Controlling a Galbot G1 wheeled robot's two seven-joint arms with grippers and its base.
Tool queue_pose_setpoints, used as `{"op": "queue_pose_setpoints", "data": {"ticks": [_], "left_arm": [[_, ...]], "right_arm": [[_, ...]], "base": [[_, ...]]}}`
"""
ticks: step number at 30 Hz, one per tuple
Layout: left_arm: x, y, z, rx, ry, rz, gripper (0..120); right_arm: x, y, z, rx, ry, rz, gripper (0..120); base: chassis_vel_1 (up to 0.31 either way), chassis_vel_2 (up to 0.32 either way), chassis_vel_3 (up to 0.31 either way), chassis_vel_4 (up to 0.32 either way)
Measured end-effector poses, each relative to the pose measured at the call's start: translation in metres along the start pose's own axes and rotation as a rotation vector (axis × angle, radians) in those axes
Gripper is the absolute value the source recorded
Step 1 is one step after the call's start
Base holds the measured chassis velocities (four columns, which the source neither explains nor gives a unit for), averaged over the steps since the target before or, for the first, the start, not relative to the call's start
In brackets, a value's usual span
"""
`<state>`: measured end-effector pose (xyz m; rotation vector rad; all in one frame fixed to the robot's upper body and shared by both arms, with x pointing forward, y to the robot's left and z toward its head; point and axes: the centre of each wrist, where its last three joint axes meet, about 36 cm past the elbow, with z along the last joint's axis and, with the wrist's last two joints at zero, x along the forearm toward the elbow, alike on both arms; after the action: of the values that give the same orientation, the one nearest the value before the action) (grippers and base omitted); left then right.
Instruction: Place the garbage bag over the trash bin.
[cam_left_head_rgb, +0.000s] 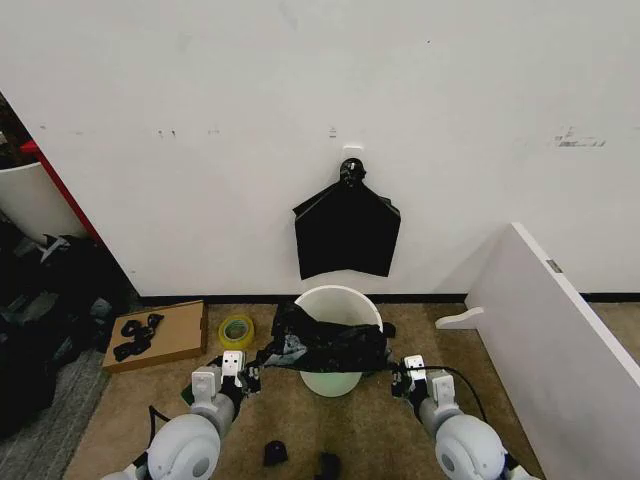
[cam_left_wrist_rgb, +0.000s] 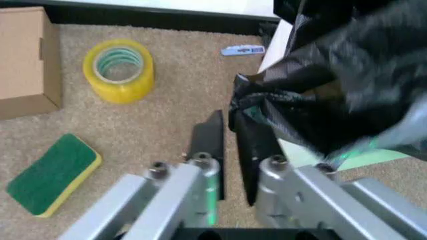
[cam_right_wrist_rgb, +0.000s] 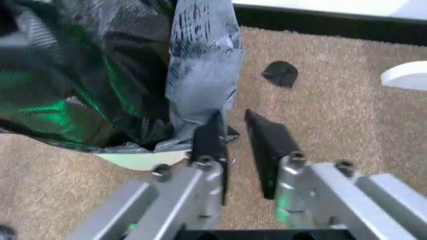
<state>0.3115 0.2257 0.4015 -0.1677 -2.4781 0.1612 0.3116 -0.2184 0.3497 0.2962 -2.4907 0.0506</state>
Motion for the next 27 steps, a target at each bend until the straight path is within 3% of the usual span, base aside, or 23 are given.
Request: {"op": "queue_pose_setpoints", "data": {"ticks": [5, 8, 9, 13, 15, 21, 27], "left_arm": [[0.014, -0.005, -0.004, -0.021, -0.008, 0.001, 36], [0.016, -0.006, -0.004, -0.025, -0.010, 0.002, 39], [0.022, -0.007, -0.004, -0.037, -0.016, 0.011, 50], [0.033, -0.012, -0.004, -0.042, -0.018, 0.030, 65], [0.034, -0.012, -0.004, -0.042, -0.018, 0.033, 67], [0.064, -0.018, 0.003, -0.043, -0.014, 0.075, 94], [0.091, -0.026, 0.013, -0.038, -0.008, 0.163, 100]], "right_arm": [[0.018, 0.000, 0.008, 0.033, -0.054, -0.015, 36], [0.020, -0.001, 0.009, 0.039, -0.061, -0.015, 39], [0.025, -0.001, 0.011, 0.046, -0.072, -0.014, 50], [0.034, 0.001, 0.013, 0.040, -0.092, -0.013, 65], [0.035, 0.001, 0.014, 0.039, -0.093, -0.013, 67], [0.048, 0.005, 0.019, 0.020, -0.121, 0.009, 94], [0.051, 0.007, 0.023, 0.014, -0.124, 0.025, 100]], "base": [[0.000, 0.000, 0.000, 0.000], [0.000, 0.000, 0.000, 0.000], [0.000, 0.000, 0.000, 0.000], [0.000, 0.000, 0.000, 0.000], [0.000, 0.000, 0.000, 0.000], [0.000, 0.000, 0.000, 0.000], [0.000, 0.000, 0.000, 0.000]]}}
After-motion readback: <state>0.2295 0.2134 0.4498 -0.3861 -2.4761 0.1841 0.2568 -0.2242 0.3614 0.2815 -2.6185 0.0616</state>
